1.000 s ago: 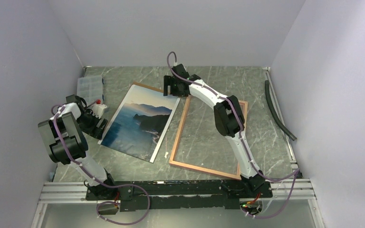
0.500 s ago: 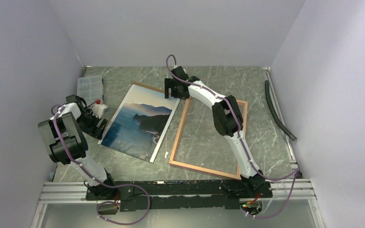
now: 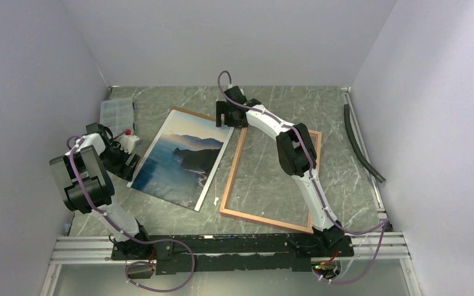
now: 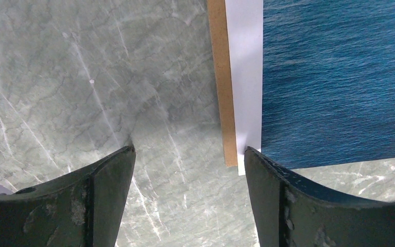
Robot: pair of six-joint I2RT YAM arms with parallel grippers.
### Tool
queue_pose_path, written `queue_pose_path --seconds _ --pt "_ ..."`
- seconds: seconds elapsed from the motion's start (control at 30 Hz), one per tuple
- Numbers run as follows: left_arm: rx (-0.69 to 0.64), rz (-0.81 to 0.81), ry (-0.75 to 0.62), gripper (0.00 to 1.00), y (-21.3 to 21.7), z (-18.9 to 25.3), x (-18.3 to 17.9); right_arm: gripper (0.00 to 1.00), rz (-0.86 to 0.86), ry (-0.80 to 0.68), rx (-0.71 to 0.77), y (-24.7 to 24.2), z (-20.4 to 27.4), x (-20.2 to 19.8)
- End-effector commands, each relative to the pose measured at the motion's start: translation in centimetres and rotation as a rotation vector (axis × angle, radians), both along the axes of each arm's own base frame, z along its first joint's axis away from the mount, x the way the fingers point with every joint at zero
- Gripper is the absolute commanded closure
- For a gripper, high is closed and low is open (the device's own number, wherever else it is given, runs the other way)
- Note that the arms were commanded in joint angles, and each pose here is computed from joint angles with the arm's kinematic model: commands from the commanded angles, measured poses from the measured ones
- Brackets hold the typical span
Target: Put the photo into the frame
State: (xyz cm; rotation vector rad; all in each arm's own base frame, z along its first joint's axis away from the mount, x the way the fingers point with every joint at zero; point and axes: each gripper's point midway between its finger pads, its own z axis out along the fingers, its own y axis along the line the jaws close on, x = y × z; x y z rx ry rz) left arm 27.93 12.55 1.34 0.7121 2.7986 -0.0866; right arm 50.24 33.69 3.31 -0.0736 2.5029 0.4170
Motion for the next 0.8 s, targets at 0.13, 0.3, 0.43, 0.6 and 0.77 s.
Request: queue_pose_path --seconds 0.13,0.3,0.43,0.6,0.77 --pt "0.030 -0.013 -0.035 0.19 0.2 -3.2 1.8 0.14 0.042 0.005 -0.021 1.6 0.1 -1.6" --pt "0.025 -0.012 -0.035 0.19 0.0 -3.4 1.9 0.15 0.032 0.010 -0.079 1.2 0.0 -2.0" --pt "0.022 -0.017 -0.036 0.19 -0.2 -3.5 2.0 0.15 0.048 0.000 -0.088 1.7 0.1 -2.2" --pt "0.024 -0.019 -0.031 0.19 -0.3 -3.6 1.9 0.16 0.081 -0.032 -0.130 2.6 0.7 -2.3" --pt "0.023 -0.019 -0.028 0.20 -0.3 -3.6 1.8 0.15 0.098 -0.071 -0.171 3.1 1.5 -2.2"
